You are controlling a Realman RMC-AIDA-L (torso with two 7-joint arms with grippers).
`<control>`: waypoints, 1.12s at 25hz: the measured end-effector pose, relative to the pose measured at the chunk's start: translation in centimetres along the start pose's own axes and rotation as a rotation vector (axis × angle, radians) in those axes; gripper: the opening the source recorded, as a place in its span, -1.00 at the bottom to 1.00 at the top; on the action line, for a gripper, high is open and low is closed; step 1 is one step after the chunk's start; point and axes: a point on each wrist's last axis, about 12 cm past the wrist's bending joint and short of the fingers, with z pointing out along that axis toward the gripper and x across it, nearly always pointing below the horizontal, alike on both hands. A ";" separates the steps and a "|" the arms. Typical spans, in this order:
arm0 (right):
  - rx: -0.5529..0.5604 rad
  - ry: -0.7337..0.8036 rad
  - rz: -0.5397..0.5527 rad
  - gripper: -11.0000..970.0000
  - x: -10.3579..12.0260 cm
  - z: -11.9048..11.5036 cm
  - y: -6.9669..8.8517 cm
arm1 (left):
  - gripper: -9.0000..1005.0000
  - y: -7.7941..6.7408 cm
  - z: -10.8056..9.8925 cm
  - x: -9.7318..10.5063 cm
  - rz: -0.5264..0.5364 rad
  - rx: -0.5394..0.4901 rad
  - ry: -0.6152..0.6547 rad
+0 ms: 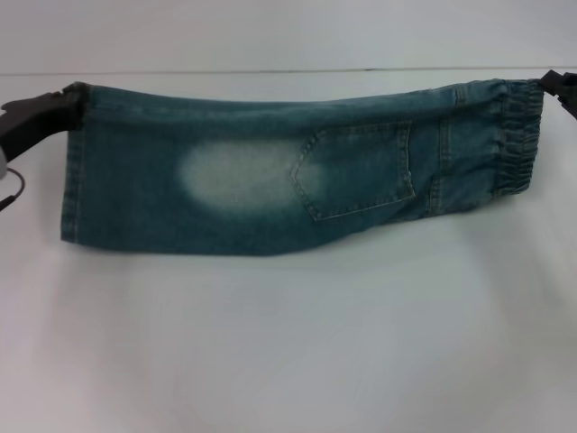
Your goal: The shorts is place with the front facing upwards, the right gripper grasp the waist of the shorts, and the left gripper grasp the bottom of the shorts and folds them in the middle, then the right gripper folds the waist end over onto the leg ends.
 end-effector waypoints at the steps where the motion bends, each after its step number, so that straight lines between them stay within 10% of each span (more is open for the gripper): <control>1: 0.011 -0.002 -0.014 -0.95 0.1 0.4 0.1 | -0.90 -0.1 0.3 0.1 0.006 -0.006 0.006; 10: 0.063 0.050 -0.238 -0.90 1.2 2.3 0.7 | -0.90 -1.1 1.6 0.8 0.034 -0.018 0.037; 18: 0.040 0.036 -0.315 -0.19 0.5 -0.3 -0.3 | -0.06 -1.0 0.1 0.6 0.080 0.055 0.005; 28: -0.028 0.080 -0.293 0.62 2.2 -6.5 -2.8 | 0.36 -2.1 -2.9 2.2 0.190 0.222 -0.103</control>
